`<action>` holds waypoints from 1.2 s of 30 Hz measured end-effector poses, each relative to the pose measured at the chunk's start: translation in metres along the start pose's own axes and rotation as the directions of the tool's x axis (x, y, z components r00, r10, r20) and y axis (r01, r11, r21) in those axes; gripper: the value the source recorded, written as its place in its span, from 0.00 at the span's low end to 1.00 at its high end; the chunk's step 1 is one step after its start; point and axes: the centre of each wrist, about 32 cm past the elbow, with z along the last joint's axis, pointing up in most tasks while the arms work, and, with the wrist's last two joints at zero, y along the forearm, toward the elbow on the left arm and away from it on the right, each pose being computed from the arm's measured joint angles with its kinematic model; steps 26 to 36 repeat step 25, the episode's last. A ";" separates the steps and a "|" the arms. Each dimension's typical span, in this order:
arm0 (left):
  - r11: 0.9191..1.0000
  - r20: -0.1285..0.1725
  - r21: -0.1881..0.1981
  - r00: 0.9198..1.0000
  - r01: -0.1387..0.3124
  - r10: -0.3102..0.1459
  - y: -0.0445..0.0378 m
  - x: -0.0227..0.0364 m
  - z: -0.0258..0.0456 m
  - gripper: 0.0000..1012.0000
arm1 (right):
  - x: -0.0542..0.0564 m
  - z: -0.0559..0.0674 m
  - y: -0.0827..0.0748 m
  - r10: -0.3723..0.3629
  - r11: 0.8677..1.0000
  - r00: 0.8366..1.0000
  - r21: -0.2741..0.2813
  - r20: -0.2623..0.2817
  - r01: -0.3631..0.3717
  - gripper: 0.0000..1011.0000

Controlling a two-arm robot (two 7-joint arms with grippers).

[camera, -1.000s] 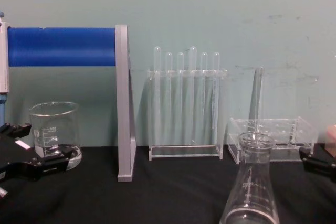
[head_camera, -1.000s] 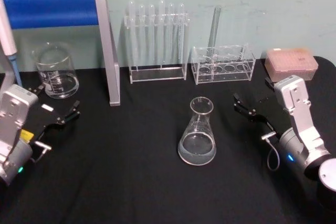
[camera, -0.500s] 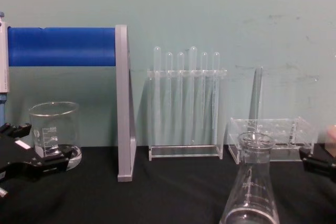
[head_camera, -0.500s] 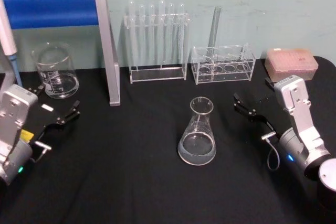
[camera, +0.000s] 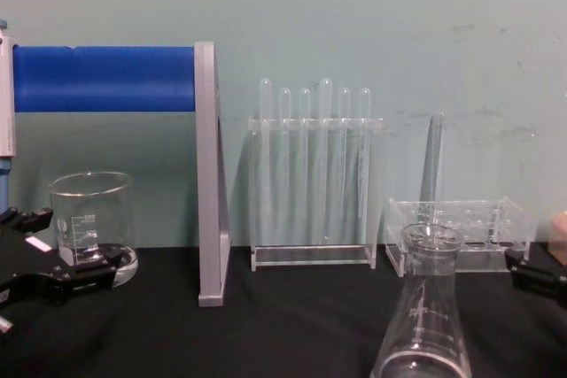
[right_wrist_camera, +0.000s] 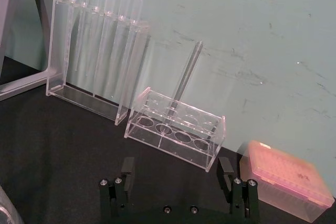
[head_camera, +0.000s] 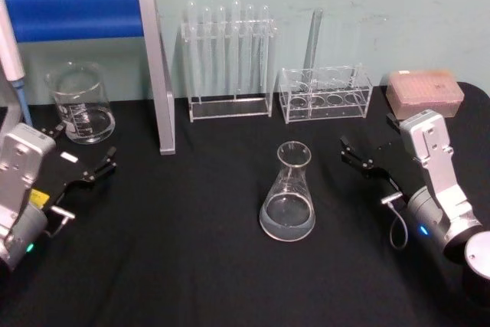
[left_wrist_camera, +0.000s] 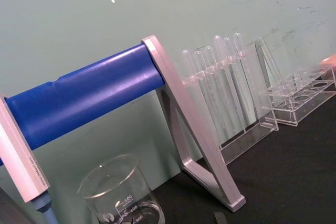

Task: Grasp the erlenmeyer flask with one hand, shake it three times, then place it back.

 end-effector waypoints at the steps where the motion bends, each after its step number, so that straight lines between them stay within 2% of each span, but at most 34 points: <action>1: 1.000 0.000 0.000 1.000 0.000 0.000 0.0000 0.0000 0.0000 0.99 | 0.000 0.000 0.000 0.000 1.000 1.000 0.000 0.000 0.000 0.99; 36: 1.000 0.000 0.000 1.000 0.000 0.000 0.0000 0.0000 0.0000 0.99 | 0.000 0.000 0.000 0.000 1.000 1.000 0.000 0.000 0.000 0.99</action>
